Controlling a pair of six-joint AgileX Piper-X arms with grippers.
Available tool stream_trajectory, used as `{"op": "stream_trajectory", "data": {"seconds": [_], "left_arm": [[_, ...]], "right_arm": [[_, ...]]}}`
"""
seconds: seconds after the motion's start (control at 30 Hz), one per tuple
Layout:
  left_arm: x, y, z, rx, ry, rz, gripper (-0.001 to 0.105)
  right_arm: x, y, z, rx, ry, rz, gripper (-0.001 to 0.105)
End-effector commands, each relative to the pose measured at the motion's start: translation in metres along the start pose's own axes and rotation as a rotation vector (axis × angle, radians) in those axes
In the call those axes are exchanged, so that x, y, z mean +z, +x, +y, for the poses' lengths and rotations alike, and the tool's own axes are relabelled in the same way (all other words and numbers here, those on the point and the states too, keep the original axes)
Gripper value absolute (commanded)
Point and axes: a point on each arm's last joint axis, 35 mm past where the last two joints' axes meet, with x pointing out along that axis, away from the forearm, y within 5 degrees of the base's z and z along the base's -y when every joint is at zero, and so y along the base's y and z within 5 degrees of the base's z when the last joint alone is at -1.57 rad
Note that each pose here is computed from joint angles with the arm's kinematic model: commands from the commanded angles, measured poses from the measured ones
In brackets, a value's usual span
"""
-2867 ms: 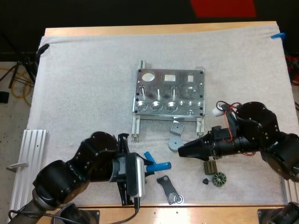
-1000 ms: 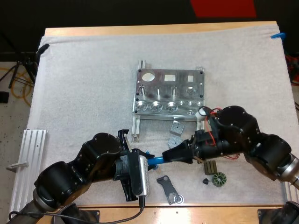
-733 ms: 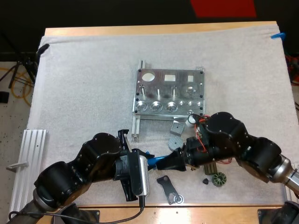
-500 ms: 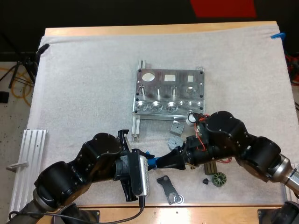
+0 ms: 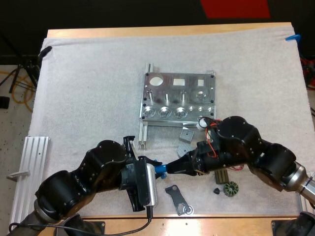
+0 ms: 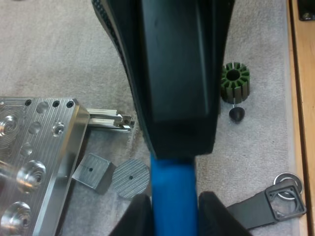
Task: Load cells from right to left
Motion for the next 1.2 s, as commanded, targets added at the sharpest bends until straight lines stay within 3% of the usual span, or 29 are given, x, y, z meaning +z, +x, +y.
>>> {"op": "stream_trajectory", "data": {"seconds": [0.0, 0.13, 0.23, 0.4, 0.47, 0.73, 0.93, 1.17], "left_arm": [[0.002, -0.002, 0.0, 0.022, -0.003, -0.012, 0.011], [0.002, -0.002, 0.0, 0.021, -0.003, -0.013, 0.012], [0.002, -0.002, 0.0, 0.018, -0.003, -0.014, 0.022], [0.002, -0.002, 0.0, 0.015, -0.031, -0.015, 0.06], [0.002, -0.002, 0.0, 0.015, -0.046, -0.015, 0.067], [0.002, -0.005, 0.0, 0.054, -0.054, -0.001, 0.067], [0.008, -0.022, 0.003, 0.186, -0.069, 0.031, 0.067], [0.019, -0.036, 0.006, 0.26, -0.288, -0.029, 0.067]], "right_arm": [[0.005, -0.002, 0.006, 0.036, -0.051, -0.018, 0.004], [0.005, -0.002, 0.006, 0.036, -0.07, -0.019, 0.004], [0.005, -0.002, 0.006, 0.036, -0.07, -0.019, 0.004], [0.005, -0.002, 0.006, 0.027, -0.107, -0.025, 0.004], [0.005, -0.002, 0.006, 0.027, -0.114, -0.025, 0.004], [0.012, -0.012, -0.005, -0.028, -0.142, -0.072, 0.004], [0.015, -0.031, -0.02, -0.098, -0.18, -0.097, 0.004], [0.017, -0.048, -0.014, -0.288, -0.351, 0.009, 0.004]]}}
